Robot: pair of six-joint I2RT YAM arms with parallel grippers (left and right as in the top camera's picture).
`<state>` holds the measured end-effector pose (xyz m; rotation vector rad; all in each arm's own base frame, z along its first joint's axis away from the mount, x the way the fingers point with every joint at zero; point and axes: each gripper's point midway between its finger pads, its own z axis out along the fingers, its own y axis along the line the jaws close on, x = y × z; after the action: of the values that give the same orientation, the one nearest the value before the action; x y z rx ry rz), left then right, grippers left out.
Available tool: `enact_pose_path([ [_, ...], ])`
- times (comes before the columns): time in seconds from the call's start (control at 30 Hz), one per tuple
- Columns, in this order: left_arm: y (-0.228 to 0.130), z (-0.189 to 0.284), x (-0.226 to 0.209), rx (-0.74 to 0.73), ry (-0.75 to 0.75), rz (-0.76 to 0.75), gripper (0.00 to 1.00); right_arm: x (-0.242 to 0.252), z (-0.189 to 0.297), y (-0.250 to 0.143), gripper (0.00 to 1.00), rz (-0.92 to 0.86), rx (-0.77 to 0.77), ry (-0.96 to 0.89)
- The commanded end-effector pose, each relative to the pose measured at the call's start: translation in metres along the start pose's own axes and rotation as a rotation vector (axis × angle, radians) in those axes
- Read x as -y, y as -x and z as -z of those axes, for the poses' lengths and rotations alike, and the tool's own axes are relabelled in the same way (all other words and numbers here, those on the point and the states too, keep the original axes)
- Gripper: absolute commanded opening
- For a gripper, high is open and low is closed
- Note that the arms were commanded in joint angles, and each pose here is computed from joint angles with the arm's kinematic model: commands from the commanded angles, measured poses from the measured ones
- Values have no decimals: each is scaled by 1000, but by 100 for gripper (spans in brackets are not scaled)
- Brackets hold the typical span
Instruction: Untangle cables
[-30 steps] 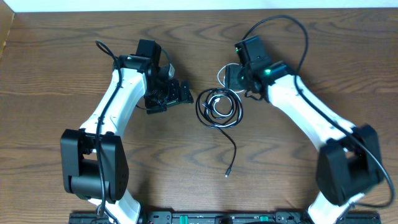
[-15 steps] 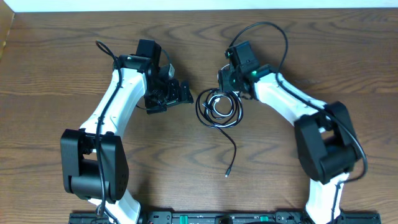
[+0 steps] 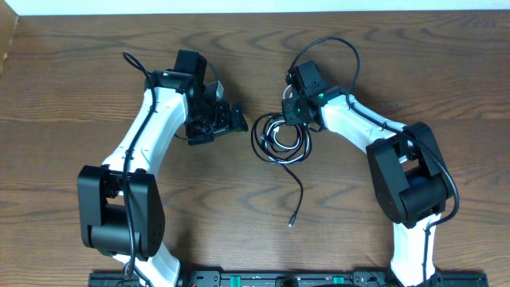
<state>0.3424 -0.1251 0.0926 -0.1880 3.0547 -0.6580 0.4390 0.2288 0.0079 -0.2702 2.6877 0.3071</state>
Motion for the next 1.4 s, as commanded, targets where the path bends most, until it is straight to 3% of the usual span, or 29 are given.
enact_pose_path([
  [0.0,1,-1,-1,-2,8,9,98,-5,14,13,1,6,37,10],
  [0.17,0,-1,-1,-3,8,9,97,-15,63,48,1,8,160,41],
  [0.43,0,-1,-1,-3,8,9,98,-36,210,103,1,-19,473,135],
  [0.53,0,-1,-1,-3,8,9,97,-38,260,112,1,-21,584,148],
  [0.63,1,-1,-1,-3,7,9,98,-24,280,110,1,-45,618,75],
  [0.77,1,-1,0,1,6,7,97,-10,255,89,2,-57,512,1],
  [0.8,2,-1,0,2,6,7,98,-7,241,82,7,-56,472,-11],
  [0.9,5,-1,1,14,2,1,98,-1,198,66,42,-48,366,-43],
  [0.93,5,-1,1,16,1,1,98,1,180,62,45,-40,327,-56],
  [1.13,3,-1,0,6,5,5,98,11,98,32,47,-4,145,-95],
  [1.37,4,-2,0,12,3,2,98,17,46,5,45,36,23,-103],
])
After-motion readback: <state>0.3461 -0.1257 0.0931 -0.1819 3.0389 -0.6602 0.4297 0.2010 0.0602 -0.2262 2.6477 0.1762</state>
